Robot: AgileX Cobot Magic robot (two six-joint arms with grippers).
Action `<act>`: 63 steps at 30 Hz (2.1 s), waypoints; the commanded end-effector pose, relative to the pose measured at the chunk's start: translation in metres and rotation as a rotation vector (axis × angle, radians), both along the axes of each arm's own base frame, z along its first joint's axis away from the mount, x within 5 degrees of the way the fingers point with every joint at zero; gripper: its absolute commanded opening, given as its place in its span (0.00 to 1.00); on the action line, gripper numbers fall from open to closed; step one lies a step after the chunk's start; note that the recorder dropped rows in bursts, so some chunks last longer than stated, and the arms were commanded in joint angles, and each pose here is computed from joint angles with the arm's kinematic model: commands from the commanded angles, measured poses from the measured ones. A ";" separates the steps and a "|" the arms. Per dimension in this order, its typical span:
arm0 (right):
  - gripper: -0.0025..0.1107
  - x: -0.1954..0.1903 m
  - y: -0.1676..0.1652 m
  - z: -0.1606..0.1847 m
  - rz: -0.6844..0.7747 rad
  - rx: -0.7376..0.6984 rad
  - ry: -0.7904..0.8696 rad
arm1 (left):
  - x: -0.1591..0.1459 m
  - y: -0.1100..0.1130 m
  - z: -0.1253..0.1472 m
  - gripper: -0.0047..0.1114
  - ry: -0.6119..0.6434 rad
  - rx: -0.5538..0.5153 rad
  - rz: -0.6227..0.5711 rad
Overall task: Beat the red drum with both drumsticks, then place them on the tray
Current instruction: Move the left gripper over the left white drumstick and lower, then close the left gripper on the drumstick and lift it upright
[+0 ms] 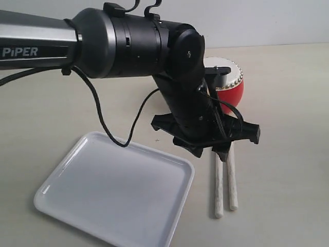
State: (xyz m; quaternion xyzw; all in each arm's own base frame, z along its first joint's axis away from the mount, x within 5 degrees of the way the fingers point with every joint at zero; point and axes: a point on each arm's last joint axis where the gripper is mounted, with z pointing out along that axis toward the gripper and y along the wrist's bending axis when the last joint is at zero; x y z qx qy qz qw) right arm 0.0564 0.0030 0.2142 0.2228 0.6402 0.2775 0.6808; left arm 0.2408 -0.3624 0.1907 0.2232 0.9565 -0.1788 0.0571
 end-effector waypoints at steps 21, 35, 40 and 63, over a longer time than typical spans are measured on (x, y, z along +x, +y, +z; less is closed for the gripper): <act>0.02 0.000 0.000 -0.002 -0.005 -0.002 0.001 | -0.004 -0.023 -0.036 0.45 0.064 0.205 0.039; 0.02 0.000 0.000 -0.002 -0.005 -0.002 0.001 | -0.007 -0.032 -0.044 0.45 0.068 0.205 0.100; 0.02 0.000 0.000 -0.002 -0.005 -0.002 0.001 | -0.009 -0.034 -0.049 0.45 0.075 0.218 0.104; 0.02 0.000 0.000 -0.002 -0.005 -0.004 0.001 | -0.006 -0.039 -0.056 0.45 0.057 0.230 0.117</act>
